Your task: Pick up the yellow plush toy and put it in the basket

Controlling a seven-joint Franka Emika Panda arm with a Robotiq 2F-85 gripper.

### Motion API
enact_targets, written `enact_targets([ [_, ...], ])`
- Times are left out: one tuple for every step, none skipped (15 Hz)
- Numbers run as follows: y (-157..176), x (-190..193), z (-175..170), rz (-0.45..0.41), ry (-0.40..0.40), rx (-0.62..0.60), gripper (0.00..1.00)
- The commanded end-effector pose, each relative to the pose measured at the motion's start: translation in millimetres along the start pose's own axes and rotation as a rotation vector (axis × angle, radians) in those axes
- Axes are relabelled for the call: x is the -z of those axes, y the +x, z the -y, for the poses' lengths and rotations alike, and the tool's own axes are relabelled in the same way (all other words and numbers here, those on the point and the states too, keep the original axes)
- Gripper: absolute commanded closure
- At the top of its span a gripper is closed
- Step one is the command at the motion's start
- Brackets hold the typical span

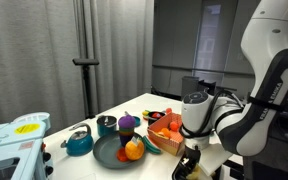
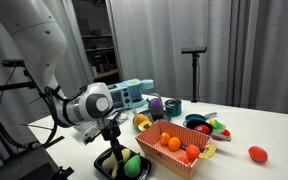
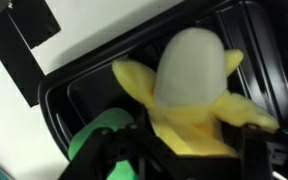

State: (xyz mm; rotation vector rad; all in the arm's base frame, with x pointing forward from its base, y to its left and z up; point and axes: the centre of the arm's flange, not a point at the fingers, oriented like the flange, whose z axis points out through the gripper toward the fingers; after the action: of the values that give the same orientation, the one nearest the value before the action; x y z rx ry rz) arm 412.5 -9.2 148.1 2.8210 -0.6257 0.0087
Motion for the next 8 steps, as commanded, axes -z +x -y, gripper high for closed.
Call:
enact_targets([
  [1,0,-1,-0.008,0.016,-0.028,0.58],
  [3,7,-3,-0.007,0.024,-0.032,0.67],
  [6,12,-4,-0.003,0.032,-0.038,0.73],
  [10,21,-6,-0.005,0.043,-0.048,0.81],
  [14,29,-7,-0.007,0.054,-0.058,0.87],
  [20,39,-9,-0.006,0.07,-0.07,0.93],
  [26,50,-12,-0.008,0.089,-0.077,0.98],
  [31,62,-15,-0.009,0.108,-0.081,0.99],
])
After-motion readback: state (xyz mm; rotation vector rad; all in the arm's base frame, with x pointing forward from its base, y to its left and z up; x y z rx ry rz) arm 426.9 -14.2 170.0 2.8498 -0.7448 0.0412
